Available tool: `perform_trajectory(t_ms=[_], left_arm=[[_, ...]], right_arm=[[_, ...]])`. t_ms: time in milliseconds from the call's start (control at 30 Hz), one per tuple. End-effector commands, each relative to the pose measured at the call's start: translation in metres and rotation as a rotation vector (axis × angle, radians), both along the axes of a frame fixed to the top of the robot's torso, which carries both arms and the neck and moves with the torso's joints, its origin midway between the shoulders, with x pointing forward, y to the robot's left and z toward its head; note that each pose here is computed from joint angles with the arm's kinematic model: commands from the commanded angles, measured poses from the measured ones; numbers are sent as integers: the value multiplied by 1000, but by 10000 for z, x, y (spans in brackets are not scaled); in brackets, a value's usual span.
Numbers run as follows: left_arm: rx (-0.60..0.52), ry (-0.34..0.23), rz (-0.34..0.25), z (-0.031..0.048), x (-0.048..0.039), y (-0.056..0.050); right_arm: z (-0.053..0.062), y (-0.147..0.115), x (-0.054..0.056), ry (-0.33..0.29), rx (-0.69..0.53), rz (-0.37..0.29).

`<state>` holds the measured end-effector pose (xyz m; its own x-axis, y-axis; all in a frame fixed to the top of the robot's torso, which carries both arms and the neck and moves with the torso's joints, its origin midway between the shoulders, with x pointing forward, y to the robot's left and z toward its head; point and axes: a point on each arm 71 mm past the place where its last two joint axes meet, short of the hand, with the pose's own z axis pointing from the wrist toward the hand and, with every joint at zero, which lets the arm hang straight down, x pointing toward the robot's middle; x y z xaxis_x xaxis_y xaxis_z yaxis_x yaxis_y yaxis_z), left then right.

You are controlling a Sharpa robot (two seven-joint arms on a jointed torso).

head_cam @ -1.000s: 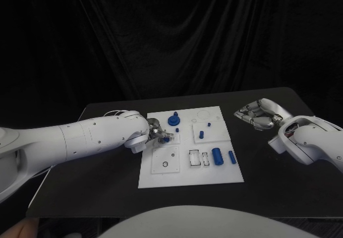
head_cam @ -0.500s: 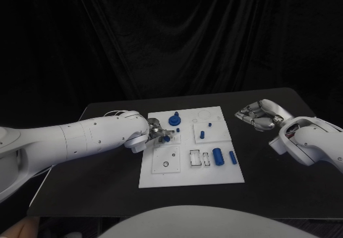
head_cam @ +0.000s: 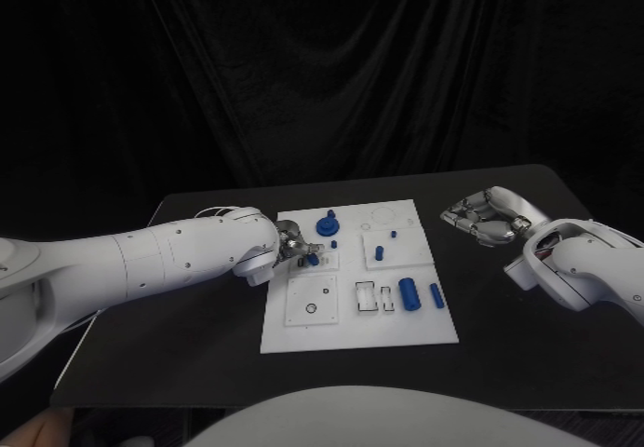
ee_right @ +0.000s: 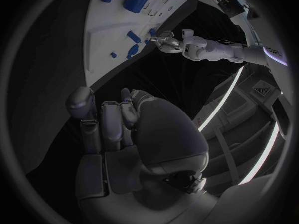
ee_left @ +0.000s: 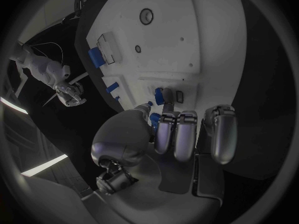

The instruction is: Assemble the parts on the task board

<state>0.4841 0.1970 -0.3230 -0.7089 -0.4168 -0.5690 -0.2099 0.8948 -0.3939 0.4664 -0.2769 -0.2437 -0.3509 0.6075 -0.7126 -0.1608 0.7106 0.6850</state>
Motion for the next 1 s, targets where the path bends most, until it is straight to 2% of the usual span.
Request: perform_trajectory(t_ms=[33, 1000], left_arm=[[-7, 11, -10, -45, -26, -18], [-2, 2, 0, -54, 9, -27]], right_arm=[[-20, -6, -7, 17, -5, -6], [-30, -12, -16, 21, -6, -6]])
